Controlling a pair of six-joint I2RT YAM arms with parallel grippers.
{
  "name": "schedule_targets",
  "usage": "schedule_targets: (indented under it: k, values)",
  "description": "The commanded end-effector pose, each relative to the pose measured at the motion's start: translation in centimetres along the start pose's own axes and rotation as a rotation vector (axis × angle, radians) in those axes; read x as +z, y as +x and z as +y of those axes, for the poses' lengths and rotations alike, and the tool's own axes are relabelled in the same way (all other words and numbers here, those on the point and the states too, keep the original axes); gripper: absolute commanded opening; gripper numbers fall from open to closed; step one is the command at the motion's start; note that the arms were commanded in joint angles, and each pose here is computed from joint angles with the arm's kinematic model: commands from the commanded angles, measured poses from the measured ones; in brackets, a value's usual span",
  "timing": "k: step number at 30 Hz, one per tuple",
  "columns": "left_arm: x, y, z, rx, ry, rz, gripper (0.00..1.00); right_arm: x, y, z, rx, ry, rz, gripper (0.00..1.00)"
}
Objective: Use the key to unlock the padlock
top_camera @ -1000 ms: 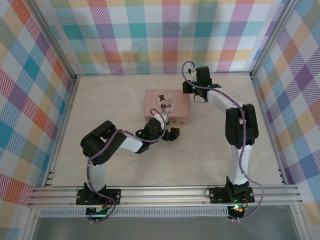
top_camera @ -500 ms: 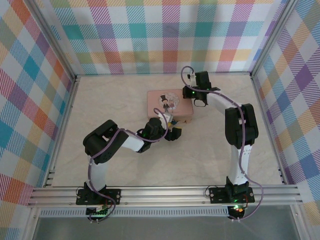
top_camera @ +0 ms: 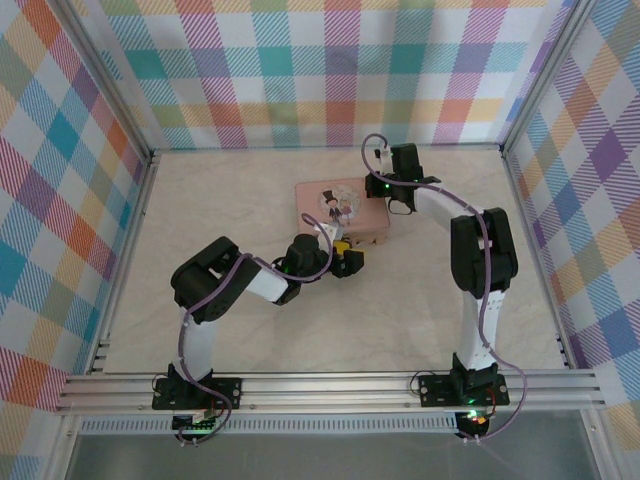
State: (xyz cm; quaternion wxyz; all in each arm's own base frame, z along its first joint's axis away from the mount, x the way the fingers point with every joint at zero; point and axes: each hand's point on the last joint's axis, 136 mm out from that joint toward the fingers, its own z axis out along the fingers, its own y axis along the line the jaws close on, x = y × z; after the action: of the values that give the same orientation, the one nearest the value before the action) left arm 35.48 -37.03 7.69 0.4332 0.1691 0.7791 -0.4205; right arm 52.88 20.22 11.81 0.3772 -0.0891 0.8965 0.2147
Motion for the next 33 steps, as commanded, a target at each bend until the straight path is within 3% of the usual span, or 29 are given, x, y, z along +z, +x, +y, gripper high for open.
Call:
schedule_targets:
  k: [1, 5, 8, 11, 21, 27, 33]
  values:
    - [0.5, -2.0, -0.1, -0.044, 0.039, -0.064, 0.72, -1.1, -0.1, 1.1, -0.022, -0.024, -0.001, 0.00]
    - [0.9, -1.9, 0.5, -0.091, 0.033, -0.057, 0.70, -1.3, 0.0, 1.1, -0.024, -0.023, -0.006, 0.00]
    - [0.4, -2.1, 1.5, -0.127, 0.002, -0.089, 0.79, -1.4, 0.0, 1.1, -0.023, -0.022, -0.005, 0.00]
    - [0.0, -2.0, 2.6, -0.155, -0.029, -0.099, 0.81, -1.5, 0.0, 1.2, -0.026, -0.023, -0.008, 0.00]
    - [-2.3, -1.7, 3.2, -0.136, -0.105, -0.095, 0.83, -4.6, -3.1, 0.5, -0.018, 0.044, -0.090, 0.00]
    - [-2.1, -2.2, 3.4, -0.094, -0.128, -0.099, 0.87, -6.2, -4.1, -1.4, -0.007, 0.150, -0.124, 0.00]
    - [-0.6, -2.7, 3.6, -0.017, -0.185, -0.104, 0.90, -5.7, -2.5, -4.7, 0.046, 0.314, -0.085, 0.00]
